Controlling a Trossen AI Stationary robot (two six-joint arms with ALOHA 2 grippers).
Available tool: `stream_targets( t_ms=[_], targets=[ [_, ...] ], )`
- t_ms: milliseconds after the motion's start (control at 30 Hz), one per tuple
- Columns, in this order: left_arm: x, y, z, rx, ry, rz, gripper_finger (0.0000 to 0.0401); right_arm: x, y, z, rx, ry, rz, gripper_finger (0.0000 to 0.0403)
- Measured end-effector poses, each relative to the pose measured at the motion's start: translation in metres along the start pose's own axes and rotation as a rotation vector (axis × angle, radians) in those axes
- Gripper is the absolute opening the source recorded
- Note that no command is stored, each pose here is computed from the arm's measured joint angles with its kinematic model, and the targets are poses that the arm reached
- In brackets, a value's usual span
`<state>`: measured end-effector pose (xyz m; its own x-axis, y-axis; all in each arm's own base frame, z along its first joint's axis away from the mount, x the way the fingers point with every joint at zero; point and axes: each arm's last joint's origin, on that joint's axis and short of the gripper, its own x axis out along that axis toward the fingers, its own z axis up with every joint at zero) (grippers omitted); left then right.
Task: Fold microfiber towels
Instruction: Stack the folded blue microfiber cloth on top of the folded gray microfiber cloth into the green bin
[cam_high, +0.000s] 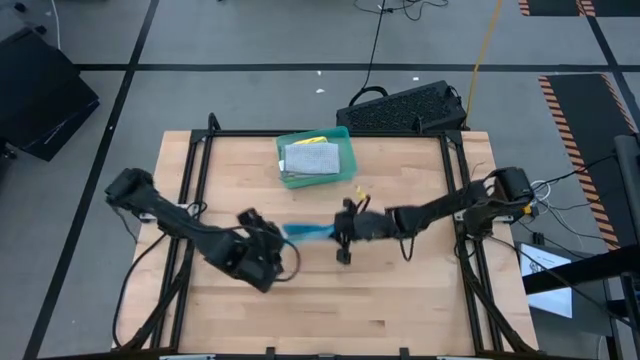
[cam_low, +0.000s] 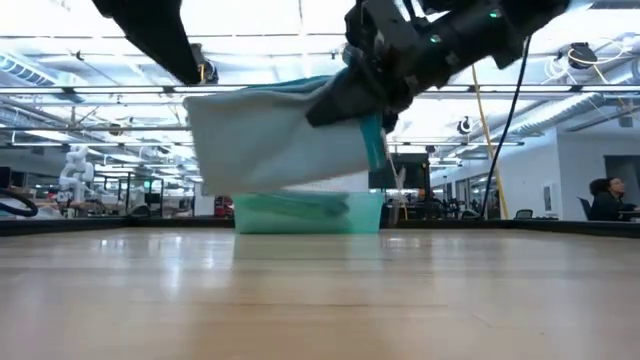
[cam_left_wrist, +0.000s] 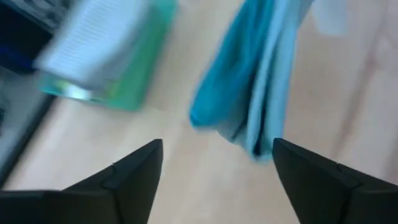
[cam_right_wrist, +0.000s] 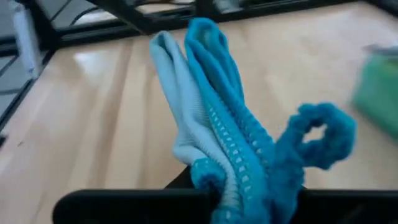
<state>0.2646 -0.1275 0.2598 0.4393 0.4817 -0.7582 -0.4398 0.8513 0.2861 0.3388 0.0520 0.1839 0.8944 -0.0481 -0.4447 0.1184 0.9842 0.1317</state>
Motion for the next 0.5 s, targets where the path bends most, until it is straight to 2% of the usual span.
stream_targets(
  t_ms=[133, 300, 400, 500],
  targets=[
    [-0.016, 0.030, -0.015, -0.023, -0.118, 0.041, 0.0275, -0.008, -0.040, 0.024, 0.055, -0.057, -0.019, 0.0008],
    [-0.019, 0.062, -0.029, -0.101, -0.240, 0.090, 0.0247, -0.011, -0.099, 0.046, 0.127, -0.107, -0.056, 0.0007],
    [-0.017, 0.076, -0.037, -0.143, -0.287, 0.107, 0.0237, -0.009, -0.128, 0.062, 0.159, -0.118, -0.058, 0.0007],
    [-0.012, 0.087, -0.044, -0.197, -0.325, 0.128, 0.0231, -0.005, -0.146, 0.074, 0.165, -0.061, -0.034, 0.0007]
  ],
)
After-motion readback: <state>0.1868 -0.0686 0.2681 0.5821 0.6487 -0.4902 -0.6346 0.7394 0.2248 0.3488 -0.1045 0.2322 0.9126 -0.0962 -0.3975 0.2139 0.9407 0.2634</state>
